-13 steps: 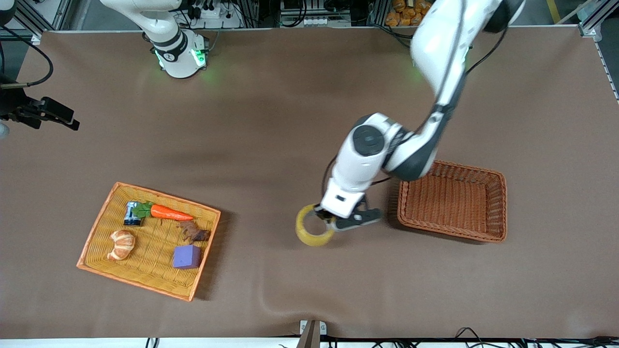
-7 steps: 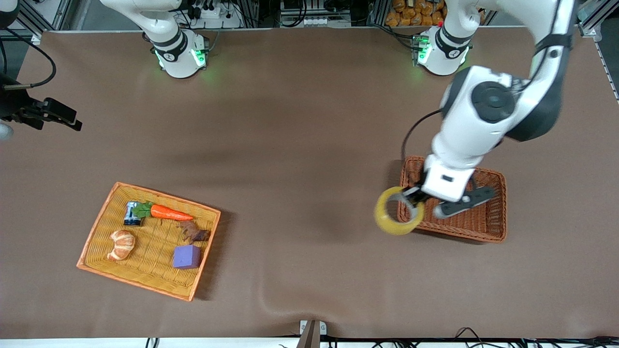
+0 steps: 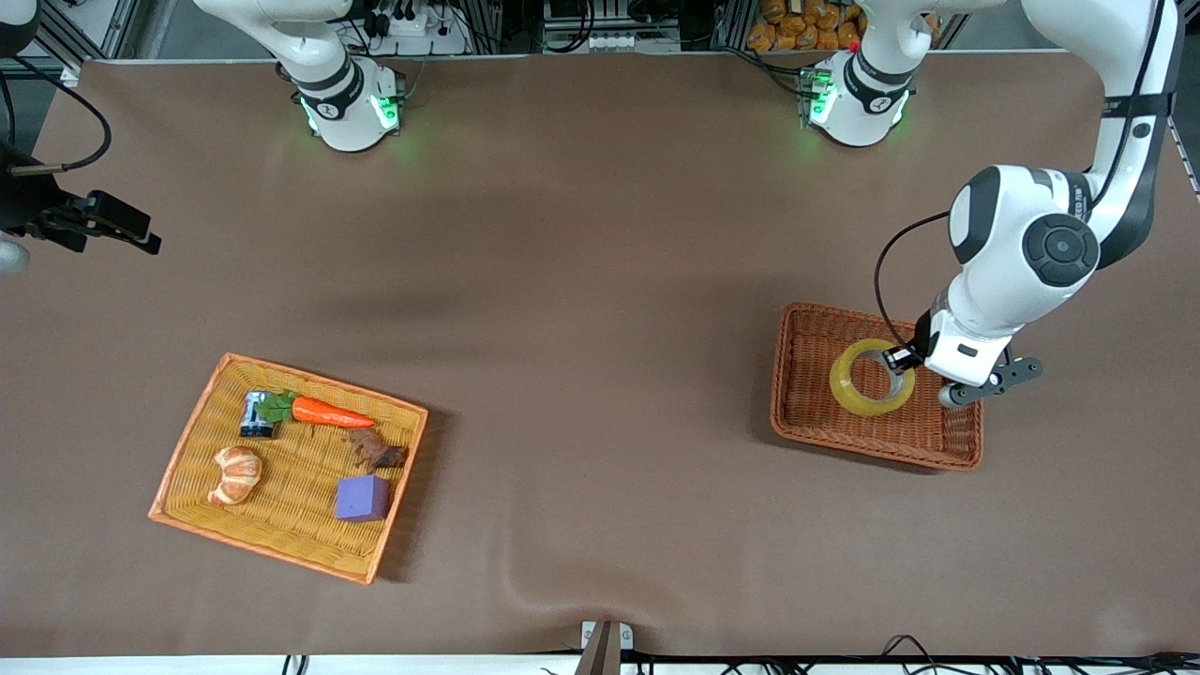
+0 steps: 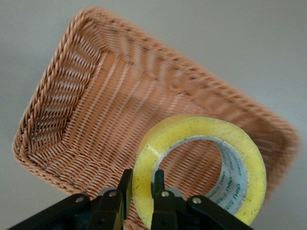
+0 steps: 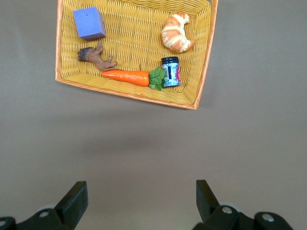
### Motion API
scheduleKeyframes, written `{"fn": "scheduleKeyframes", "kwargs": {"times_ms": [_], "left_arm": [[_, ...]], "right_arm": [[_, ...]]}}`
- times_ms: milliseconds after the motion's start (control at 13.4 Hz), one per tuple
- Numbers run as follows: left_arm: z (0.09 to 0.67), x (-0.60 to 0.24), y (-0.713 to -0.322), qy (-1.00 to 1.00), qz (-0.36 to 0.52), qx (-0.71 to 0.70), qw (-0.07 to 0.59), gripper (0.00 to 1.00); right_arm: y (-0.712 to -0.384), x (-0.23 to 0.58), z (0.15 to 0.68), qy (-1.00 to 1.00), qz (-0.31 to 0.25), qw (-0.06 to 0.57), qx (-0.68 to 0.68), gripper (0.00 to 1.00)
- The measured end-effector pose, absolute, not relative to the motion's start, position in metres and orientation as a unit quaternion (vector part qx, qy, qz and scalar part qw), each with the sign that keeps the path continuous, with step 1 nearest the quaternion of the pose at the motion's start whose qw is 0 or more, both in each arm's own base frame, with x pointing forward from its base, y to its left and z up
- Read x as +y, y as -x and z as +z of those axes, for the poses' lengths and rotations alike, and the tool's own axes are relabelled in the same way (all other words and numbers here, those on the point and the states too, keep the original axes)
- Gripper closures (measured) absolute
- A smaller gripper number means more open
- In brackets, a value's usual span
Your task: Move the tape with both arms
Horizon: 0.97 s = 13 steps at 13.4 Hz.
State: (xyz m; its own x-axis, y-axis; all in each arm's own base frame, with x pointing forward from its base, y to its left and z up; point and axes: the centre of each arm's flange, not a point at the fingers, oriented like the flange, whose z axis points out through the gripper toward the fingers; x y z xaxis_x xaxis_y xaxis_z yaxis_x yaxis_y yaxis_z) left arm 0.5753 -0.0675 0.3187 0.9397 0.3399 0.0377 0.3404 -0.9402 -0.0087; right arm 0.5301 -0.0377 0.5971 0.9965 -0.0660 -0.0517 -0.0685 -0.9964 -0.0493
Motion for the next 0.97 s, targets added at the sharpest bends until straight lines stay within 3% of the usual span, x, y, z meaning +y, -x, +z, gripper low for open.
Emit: {"fn": "scheduleKeyframes", "kwargs": {"times_ms": [149,298,447,745,969], "left_arm": [[0.292,-0.058,-0.560,0.984,-0.017,-0.178,0.006,0.78],[0.289,-0.057,-0.561,0.984,-0.021,-0.179,0.004,0.63],[0.309,-0.055,-0.570,0.984,-0.032,-0.176,0.002,0.41],[0.453,-0.061,-0.595,0.990,0.012,-0.135,0.026,0.01],[0.552,-0.056,-0.593,0.995,0.002,-0.095,0.026,0.00]], "right_arm": [[-0.531,-0.038,0.595,0.999,0.027,0.026,0.034,0.00],[-0.531,-0.038,0.593,0.999,0.032,0.026,0.031,0.00],[-0.531,-0.041,0.588,0.999,0.038,0.027,0.023,0.00],[-0.532,-0.045,0.585,0.999,0.041,0.027,0.019,0.00],[-0.532,-0.045,0.585,0.999,0.042,0.027,0.018,0.00]]}}
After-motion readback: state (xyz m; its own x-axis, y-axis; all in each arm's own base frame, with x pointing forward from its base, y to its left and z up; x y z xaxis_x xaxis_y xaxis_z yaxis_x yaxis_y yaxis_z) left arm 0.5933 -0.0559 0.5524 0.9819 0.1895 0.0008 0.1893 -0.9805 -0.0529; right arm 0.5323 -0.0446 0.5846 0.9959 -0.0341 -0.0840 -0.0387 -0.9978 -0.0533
